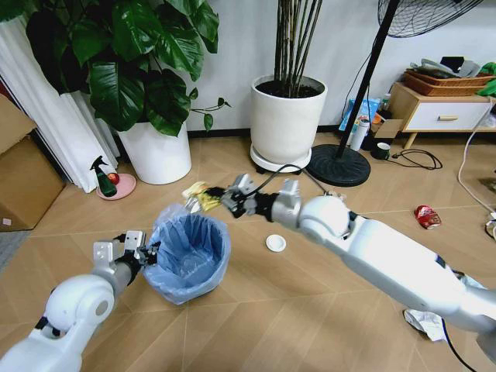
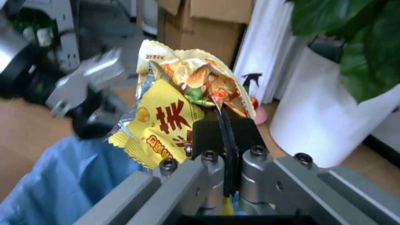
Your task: Pick up the trash bin and place the garbage on the floor into it.
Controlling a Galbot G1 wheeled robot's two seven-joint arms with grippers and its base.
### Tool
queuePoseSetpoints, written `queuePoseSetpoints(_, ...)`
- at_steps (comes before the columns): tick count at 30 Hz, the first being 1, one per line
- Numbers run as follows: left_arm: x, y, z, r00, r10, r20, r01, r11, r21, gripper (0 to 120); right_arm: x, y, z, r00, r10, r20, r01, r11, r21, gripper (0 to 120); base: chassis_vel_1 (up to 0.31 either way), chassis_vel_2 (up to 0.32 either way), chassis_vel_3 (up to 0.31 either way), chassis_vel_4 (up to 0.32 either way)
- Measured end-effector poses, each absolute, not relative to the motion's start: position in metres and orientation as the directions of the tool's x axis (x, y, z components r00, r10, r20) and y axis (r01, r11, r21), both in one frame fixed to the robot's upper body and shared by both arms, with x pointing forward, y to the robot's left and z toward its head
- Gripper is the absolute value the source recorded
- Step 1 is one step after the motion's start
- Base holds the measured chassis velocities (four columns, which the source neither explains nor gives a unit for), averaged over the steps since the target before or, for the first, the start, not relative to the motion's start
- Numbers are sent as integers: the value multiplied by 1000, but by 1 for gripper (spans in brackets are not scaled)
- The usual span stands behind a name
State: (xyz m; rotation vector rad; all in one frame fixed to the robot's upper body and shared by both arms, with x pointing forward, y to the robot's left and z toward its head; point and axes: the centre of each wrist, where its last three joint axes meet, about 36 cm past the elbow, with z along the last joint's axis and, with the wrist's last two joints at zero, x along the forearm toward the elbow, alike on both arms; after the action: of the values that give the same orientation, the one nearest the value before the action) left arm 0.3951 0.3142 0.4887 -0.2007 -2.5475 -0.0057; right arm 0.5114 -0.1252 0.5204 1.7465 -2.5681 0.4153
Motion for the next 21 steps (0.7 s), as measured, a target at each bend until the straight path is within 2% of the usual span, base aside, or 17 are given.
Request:
queuePoseSetpoints(8,422,308,496,-826,157,541,151,987,-56,0,517,-116,510,-371,-903,217,-913,313,-261,1,0,0,0,0)
queuePoseSetpoints(12,424,306,496,-826,160,540,155,986,-55,0,520,-117,507,-384,-893,234,-907,317,-277,19,0,0,0,0)
queuePoseSetpoints(13,424,306,496,-826,160,540,155,986,-55,0,520,-117,507,-384,-893,234,-907,317,-277,19,0,0,0,0)
queuePoseSetpoints(15,424,306,496,-826,161,540,155,986,-57,0,522,-116,505,-388,-890,238,-905,320,-278,26,0,0,0,0)
queuePoseSetpoints(17,425,304,495,-827,162,539,154,986,-60,0,524,-116,503,-395,-887,240,-903,327,-278,37,0,0,0,0)
queuePoseSetpoints(18,425,304,495,-827,162,539,154,986,-60,0,524,-116,503,-395,-887,240,-903,327,-278,37,0,0,0,0)
queuePoseSetpoints(21,425,303,495,-828,165,537,155,986,-63,0,528,-116,500,-405,-882,242,-900,337,-278,53,0,0,0,0)
